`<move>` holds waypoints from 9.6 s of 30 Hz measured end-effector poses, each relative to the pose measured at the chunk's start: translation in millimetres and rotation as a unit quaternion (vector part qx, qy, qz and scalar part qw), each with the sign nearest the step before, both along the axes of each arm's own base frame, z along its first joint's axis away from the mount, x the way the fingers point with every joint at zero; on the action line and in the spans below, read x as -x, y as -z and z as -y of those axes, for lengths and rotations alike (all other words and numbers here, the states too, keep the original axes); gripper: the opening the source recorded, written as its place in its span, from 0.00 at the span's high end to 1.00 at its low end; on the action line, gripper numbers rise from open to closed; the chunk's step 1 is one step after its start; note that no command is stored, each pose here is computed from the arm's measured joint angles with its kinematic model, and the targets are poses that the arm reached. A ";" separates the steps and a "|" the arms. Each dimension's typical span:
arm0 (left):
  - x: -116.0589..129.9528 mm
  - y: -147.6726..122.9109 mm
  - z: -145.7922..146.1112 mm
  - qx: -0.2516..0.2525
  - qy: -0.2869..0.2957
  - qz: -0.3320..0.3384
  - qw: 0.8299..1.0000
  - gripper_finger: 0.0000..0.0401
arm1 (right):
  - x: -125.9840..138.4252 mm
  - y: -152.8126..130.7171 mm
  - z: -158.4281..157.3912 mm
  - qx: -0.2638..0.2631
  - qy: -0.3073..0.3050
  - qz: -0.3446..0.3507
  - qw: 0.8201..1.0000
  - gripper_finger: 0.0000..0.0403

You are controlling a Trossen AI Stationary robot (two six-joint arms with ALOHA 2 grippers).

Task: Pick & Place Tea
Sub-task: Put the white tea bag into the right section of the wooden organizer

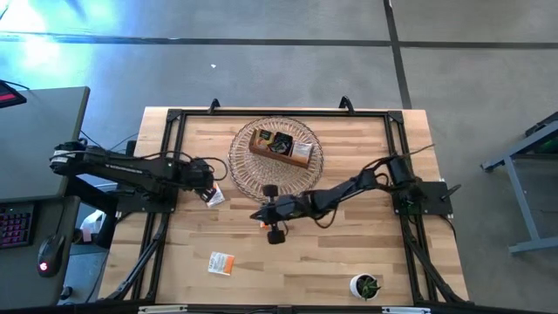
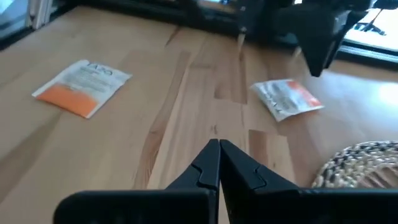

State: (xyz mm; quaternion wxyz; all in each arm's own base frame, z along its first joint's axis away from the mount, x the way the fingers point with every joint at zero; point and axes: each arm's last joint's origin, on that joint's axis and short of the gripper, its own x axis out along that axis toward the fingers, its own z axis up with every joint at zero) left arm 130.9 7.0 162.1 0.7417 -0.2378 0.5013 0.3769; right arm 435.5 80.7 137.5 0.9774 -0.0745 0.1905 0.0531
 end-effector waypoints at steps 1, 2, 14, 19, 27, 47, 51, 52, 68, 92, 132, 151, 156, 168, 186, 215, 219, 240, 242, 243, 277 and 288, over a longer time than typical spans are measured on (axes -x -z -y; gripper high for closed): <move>-0.6 3.6 -0.1 -0.002 -0.009 -0.004 1.000 0.66 | -2.5 -0.2 -0.3 0.000 -0.001 -0.006 1.000 0.99; -1.3 7.5 -0.1 -0.004 -0.018 -0.006 1.000 0.66 | -3.2 -0.3 -0.4 0.002 -0.001 -0.014 1.000 0.99; -17.8 31.1 5.3 0.102 -0.060 0.016 0.993 0.66 | -3.4 0.3 -0.6 0.013 -0.002 -0.032 0.999 0.99; -25.3 22.3 15.0 0.162 -0.081 0.039 0.983 0.66 | -3.2 1.2 0.3 0.015 -0.002 -0.037 0.999 0.98; -49.3 0.8 48.1 0.226 -0.022 0.139 0.964 0.66 | -3.6 1.4 3.9 0.046 0.009 -0.036 0.998 0.98; -59.3 -8.5 51.3 -0.022 0.468 0.035 0.883 0.66 | -2.6 1.6 -2.2 0.055 -0.038 -0.036 0.997 0.99; -56.5 4.0 48.9 -0.001 0.485 -0.029 0.874 0.66 | -2.8 1.6 -0.9 0.055 -0.034 -0.036 0.997 0.98; -55.9 7.6 48.4 -0.007 0.487 -0.048 0.872 0.66 | -2.8 1.6 -0.9 0.055 -0.034 -0.036 0.997 0.97; -86.2 33.2 55.9 0.134 0.074 0.074 0.986 0.66 | -2.4 2.4 -1.0 0.056 -0.035 -0.040 0.997 0.97; -107.7 -30.5 66.3 0.179 0.226 0.163 0.943 0.66 | -0.6 4.5 -3.0 -0.048 -0.016 -0.067 0.996 0.79; -136.9 27.0 75.6 0.197 0.287 0.101 0.932 0.70 | 5.7 45.8 -14.2 0.052 0.039 -0.132 0.989 0.72; -130.6 22.6 72.2 0.112 0.259 0.084 0.956 1.00 | 16.9 -18.0 -7.6 -0.011 0.106 -0.106 0.989 0.75; -127.8 7.5 78.9 0.020 0.247 0.107 0.963 1.00 | 27.5 -50.3 2.4 -0.091 0.134 -0.110 0.981 0.75; -123.0 -33.7 114.7 -0.252 0.255 0.156 0.921 1.00 | 45.0 -100.5 46.0 -0.181 0.108 -0.115 0.971 0.75; -125.1 -44.8 124.3 -0.292 0.261 0.173 0.904 1.00 | 39.6 -91.9 73.8 -0.246 0.085 -0.140 0.955 0.75; -135.4 -48.9 115.2 -0.305 0.293 0.165 0.891 0.93 | 38.2 -93.6 68.3 -0.209 0.072 -0.123 0.968 0.98; -142.5 -48.7 103.5 -0.273 0.291 0.173 0.900 0.83 | 39.6 -91.9 61.5 -0.201 0.075 -0.132 0.968 0.98; -145.9 -51.3 84.1 -0.274 0.248 0.169 0.914 0.69 | 64.1 -114.5 119.2 0.024 0.221 -0.244 0.944 0.99; -147.3 -50.4 78.0 -0.265 0.236 0.169 0.919 0.69 | 67.5 -123.9 139.1 0.046 0.245 -0.261 0.932 0.99; -147.9 -50.3 75.3 -0.260 0.228 0.171 0.923 0.69 | 68.9 -125.7 150.2 0.044 0.256 -0.269 0.927 0.99; -147.4 -38.8 50.1 -0.214 0.214 0.140 0.943 0.69 | 71.8 -72.9 223.5 0.015 0.266 -0.381 0.885 0.73; -147.0 -38.2 50.3 -0.209 0.218 0.137 0.943 0.69 | 61.8 -127.9 229.5 0.071 0.314 -0.354 0.878 0.69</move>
